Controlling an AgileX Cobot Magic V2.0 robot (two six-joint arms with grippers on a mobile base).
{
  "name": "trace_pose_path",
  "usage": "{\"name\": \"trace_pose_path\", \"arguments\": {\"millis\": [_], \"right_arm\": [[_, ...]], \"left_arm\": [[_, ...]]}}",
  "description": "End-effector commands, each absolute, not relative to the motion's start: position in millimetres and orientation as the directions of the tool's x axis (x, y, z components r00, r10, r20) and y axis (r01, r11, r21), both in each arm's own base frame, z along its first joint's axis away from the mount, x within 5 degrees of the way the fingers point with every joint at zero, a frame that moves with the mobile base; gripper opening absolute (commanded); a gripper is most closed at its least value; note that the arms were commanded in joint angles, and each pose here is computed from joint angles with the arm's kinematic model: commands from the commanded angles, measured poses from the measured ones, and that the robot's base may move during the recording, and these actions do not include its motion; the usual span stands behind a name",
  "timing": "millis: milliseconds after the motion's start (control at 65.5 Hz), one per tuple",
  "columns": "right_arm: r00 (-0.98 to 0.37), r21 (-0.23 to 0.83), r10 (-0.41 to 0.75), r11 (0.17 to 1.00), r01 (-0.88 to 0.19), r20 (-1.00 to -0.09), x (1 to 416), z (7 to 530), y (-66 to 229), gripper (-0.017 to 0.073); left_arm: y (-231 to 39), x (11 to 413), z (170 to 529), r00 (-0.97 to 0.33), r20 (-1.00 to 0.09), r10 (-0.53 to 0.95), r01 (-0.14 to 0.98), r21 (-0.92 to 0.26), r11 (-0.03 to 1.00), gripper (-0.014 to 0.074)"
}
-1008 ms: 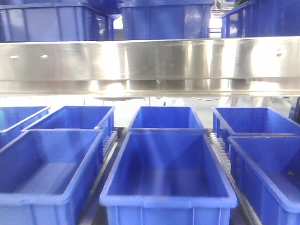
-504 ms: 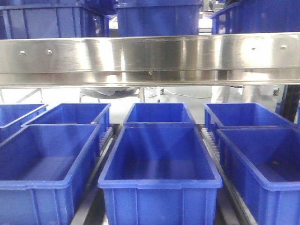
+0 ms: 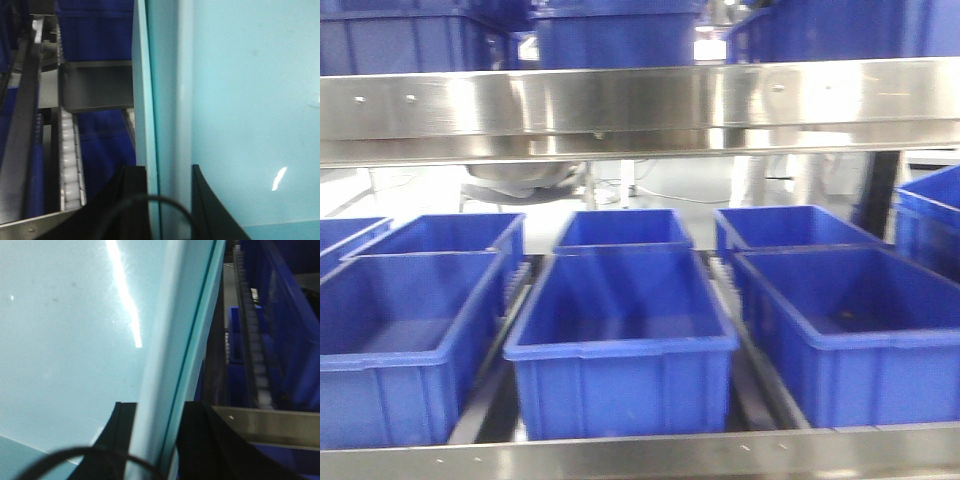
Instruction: Move two blue bins to right shelf middle
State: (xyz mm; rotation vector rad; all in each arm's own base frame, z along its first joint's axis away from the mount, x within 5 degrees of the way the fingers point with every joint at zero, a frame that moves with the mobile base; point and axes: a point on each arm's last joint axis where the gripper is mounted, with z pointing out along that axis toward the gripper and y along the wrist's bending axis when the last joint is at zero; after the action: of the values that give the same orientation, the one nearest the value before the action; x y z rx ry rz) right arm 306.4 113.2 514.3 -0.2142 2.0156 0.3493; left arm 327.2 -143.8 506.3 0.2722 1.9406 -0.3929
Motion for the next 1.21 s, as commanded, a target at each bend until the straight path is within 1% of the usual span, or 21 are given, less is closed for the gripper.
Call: {"name": "trace_pose_path", "arguments": {"millis": [0,1191], "right_arm": [[-0.368,0.175,0.037,0.921,-0.348,-0.929,299.9,529.7,116.0,-0.0153],[-0.368,0.175,0.037,0.921,-0.348,-0.929,299.9,529.7,116.0,-0.0153]], "left_arm": [[-147.6,323.5,524.2,-0.278,-0.959,-0.062,0.408,-0.177,0.896,-0.0111],[-147.6,323.5,524.2,-0.278,-0.959,-0.062,0.408,-0.177,0.896,-0.0111]]}}
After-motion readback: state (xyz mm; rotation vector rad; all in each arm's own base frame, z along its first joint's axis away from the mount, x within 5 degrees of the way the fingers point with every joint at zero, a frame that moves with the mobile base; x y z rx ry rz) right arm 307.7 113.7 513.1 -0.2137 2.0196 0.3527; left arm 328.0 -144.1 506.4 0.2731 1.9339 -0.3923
